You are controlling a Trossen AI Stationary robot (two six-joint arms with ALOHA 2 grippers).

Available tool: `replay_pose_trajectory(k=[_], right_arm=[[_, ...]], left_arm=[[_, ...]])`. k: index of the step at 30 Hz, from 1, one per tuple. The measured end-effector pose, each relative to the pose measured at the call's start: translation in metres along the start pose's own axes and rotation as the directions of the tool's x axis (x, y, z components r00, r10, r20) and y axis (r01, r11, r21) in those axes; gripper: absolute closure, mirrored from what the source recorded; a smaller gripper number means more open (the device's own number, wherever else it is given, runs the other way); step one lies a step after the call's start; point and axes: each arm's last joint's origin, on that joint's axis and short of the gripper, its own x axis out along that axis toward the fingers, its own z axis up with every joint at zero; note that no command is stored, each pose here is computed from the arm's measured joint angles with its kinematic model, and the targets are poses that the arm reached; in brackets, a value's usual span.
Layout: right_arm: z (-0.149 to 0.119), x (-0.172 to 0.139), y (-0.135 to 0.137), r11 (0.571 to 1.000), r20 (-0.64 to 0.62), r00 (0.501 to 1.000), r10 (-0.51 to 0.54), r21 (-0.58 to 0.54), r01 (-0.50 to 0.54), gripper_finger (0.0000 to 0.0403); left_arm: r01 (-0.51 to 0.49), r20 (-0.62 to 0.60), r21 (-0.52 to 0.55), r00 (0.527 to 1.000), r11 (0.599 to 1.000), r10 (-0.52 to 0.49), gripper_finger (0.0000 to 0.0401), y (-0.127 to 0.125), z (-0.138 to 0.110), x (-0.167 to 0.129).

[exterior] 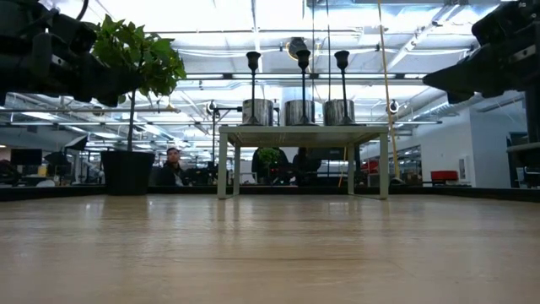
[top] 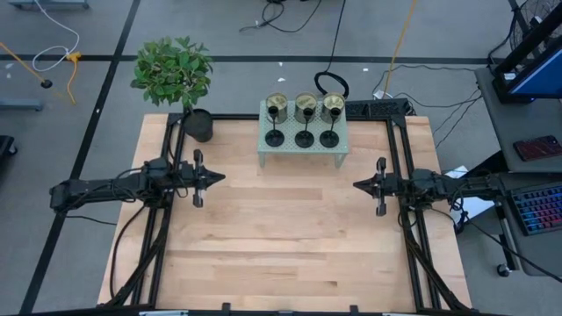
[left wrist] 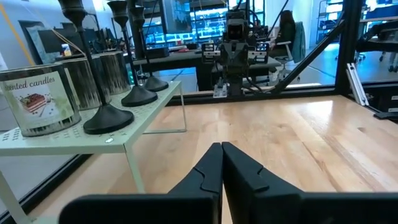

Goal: Pick & Place candle stick holders
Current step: Return to Home Position

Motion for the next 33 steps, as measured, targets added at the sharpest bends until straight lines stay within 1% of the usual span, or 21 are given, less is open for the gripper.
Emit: replay_pose_trajectory(k=[4,10,14,18,30,33], right_arm=[[-0.0008,0.0004,0.0001,1.0,0.002,1.0,0.0,0.003,0.0,0.0403],[-0.0011,0.0005,0.0001,1.0,0.003,1.0,0.0,0.015,0.0,0.0403],[-0.001,0.0005,0.0001,1.0,0.005,1.0,-0.001,0.02,0.0,0.0403],[-0.001,0.0006,0.0001,0.999,0.006,1.0,-0.001,0.038,0.0,0.0403],[-0.0012,0.0007,0.0002,0.999,0.007,1.0,0.0,0.047,0.0,0.0403],[-0.0027,0.0012,0.0004,0.999,0.007,1.0,0.002,0.034,-0.002,0.0403]], left_arm=[[0.001,-0.008,-0.025,1.0,1.0,-0.001,0.0379,-0.0001,-0.0006,0.0],[0.002,-0.043,-0.078,0.999,0.997,-0.005,0.0378,-0.0005,-0.004,-0.0001],[0.002,-0.044,-0.066,0.999,0.998,-0.005,0.0377,-0.0005,-0.004,-0.0001],[0.002,-0.044,-0.076,0.999,0.997,-0.005,0.0377,-0.0005,-0.0041,-0.0001],[0.002,-0.044,-0.074,0.999,0.997,-0.005,0.0377,-0.0005,-0.004,-0.0001],[0.002,-0.043,-0.071,0.999,0.997,-0.005,0.0377,-0.0004,-0.0037,-0.0001]])
